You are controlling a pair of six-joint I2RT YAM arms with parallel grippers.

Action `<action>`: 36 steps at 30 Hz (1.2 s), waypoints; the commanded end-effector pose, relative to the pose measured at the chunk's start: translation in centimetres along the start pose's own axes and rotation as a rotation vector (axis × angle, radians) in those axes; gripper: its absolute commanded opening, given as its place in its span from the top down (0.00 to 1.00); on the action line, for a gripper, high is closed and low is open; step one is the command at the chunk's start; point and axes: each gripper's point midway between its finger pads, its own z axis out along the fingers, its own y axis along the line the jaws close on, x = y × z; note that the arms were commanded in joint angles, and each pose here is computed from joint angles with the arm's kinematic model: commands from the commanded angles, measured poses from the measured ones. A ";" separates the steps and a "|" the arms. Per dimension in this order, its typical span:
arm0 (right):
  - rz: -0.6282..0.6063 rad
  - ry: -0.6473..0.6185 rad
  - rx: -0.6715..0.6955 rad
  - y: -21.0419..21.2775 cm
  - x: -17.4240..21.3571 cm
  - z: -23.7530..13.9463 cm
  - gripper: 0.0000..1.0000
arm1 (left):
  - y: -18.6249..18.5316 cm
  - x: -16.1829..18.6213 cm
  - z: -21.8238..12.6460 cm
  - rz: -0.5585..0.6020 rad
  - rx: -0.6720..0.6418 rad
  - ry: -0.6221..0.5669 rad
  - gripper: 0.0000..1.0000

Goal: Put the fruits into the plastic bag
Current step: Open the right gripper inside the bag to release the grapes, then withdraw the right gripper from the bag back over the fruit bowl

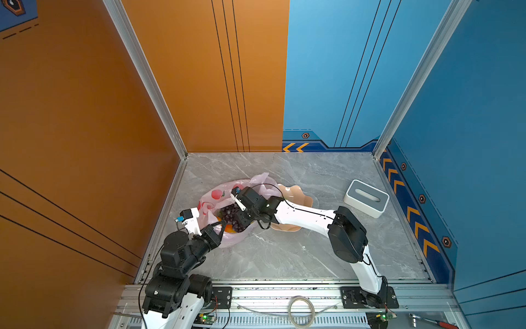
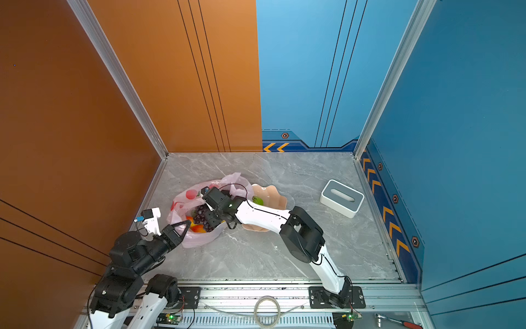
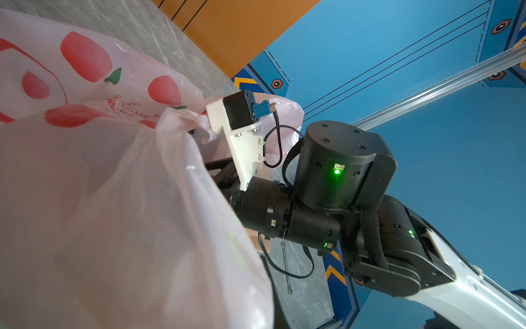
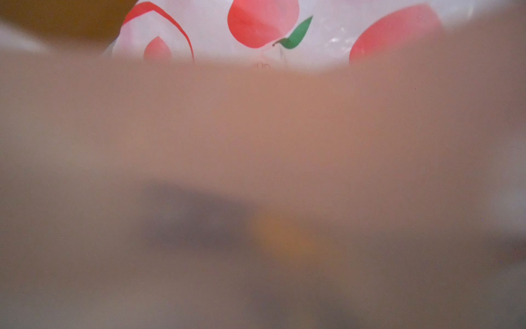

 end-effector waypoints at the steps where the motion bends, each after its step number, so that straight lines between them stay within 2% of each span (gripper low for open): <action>1: 0.025 -0.014 -0.026 0.4 -1.1 -1.2 0.29 | -1.6 -0.9 -0.6 0.028 0.051 -0.029 1.00; 3: 0.034 -0.032 -0.038 0.5 -1.9 -2.1 0.25 | -1.6 -0.9 -0.7 0.029 0.052 -0.032 1.00; 10: 0.087 -0.114 -0.127 1.7 -5.1 -6.4 0.23 | -1.5 -0.9 -0.7 0.028 0.051 -0.035 1.00; 14: 0.111 -0.157 -0.184 2.5 -6.6 -8.8 0.13 | -1.5 -0.9 -0.7 0.028 0.049 -0.038 1.00; 21: 0.154 -0.216 -0.300 3.9 -8.5 -13.0 0.12 | -1.3 -0.9 -0.7 0.024 0.046 -0.039 1.00; 26: 0.195 -0.302 -0.373 4.0 -10.1 -17.6 0.11 | -1.3 -0.8 -0.6 0.022 0.045 -0.037 1.00; 27: 0.198 -0.316 -0.373 3.8 -10.2 -18.5 0.11 | -1.3 -0.9 -0.6 0.023 0.045 -0.038 1.00; 29: 0.217 -0.349 -0.348 2.6 -10.3 -20.4 0.00 | -1.3 -0.8 -0.6 0.023 0.045 -0.037 1.00; 33: 0.327 -0.365 -0.198 -2.7 -8.6 -23.3 0.00 | -1.3 -0.8 -0.6 0.024 0.047 -0.036 1.00; 36: 0.442 -0.334 -0.069 -7.6 -5.8 -24.7 0.00 | -1.2 -0.7 -0.6 0.023 0.047 -0.034 1.00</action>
